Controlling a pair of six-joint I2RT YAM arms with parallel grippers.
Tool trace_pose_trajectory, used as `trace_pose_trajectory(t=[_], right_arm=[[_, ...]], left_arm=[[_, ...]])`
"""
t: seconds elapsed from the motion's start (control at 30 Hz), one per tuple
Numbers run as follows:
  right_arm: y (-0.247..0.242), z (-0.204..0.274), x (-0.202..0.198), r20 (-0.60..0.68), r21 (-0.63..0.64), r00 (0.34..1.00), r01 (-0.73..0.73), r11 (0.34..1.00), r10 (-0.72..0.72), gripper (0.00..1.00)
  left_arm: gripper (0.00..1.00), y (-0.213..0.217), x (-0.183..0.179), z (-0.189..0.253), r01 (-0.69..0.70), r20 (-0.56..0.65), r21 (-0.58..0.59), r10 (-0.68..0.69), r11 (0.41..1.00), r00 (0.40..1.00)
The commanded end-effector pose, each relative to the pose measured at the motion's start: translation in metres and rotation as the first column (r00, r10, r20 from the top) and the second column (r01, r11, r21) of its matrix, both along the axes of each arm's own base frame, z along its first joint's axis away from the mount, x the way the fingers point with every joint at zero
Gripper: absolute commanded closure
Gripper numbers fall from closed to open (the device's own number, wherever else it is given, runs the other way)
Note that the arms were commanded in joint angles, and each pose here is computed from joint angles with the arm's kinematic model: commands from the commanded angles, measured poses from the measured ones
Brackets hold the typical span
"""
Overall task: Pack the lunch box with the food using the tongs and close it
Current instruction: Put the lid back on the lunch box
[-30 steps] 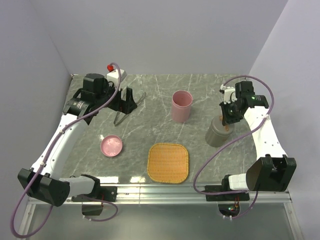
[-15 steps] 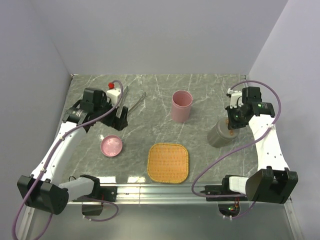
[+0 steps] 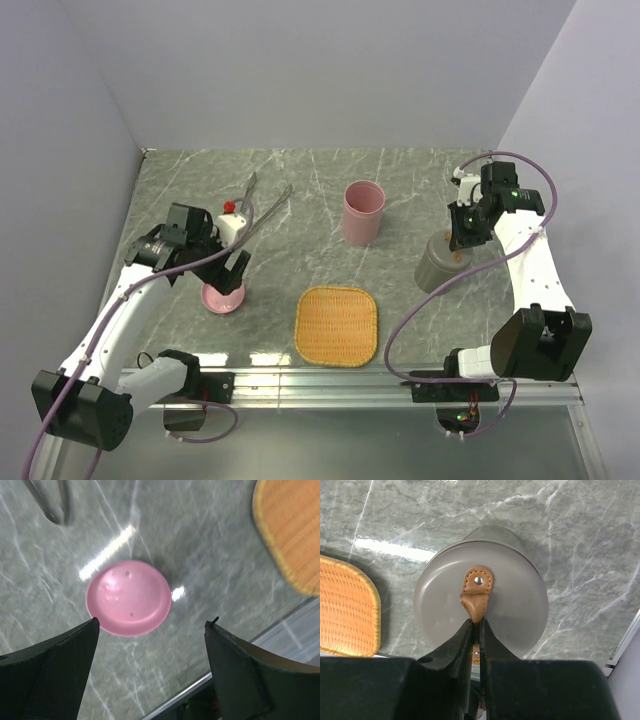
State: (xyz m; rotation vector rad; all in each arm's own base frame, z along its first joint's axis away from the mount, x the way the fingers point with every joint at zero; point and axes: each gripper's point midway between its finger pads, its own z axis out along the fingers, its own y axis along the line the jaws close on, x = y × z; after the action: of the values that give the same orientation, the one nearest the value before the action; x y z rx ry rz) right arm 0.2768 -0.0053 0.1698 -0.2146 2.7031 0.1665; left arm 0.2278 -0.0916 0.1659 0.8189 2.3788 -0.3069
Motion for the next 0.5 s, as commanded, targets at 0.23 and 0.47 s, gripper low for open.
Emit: trace_pose_trajectory(t=[0.23, 0.47], right_arm=[[-0.012, -0.015, -0.040, -0.192, -0.048, 0.979, 0.059, 0.997, -0.067, 0.54], [-0.009, 0.007, -0.031, -0.127, -0.035, 0.990, 0.060, 0.998, -0.064, 0.31]], left_arm=[[0.12, 0.032, -0.048, -0.050, 0.195, -0.063, 0.186, -0.187, 0.963, 0.980], [0.26, 0.027, -0.046, -0.077, 0.270, -0.046, 0.179, -0.266, 0.946, 0.963]])
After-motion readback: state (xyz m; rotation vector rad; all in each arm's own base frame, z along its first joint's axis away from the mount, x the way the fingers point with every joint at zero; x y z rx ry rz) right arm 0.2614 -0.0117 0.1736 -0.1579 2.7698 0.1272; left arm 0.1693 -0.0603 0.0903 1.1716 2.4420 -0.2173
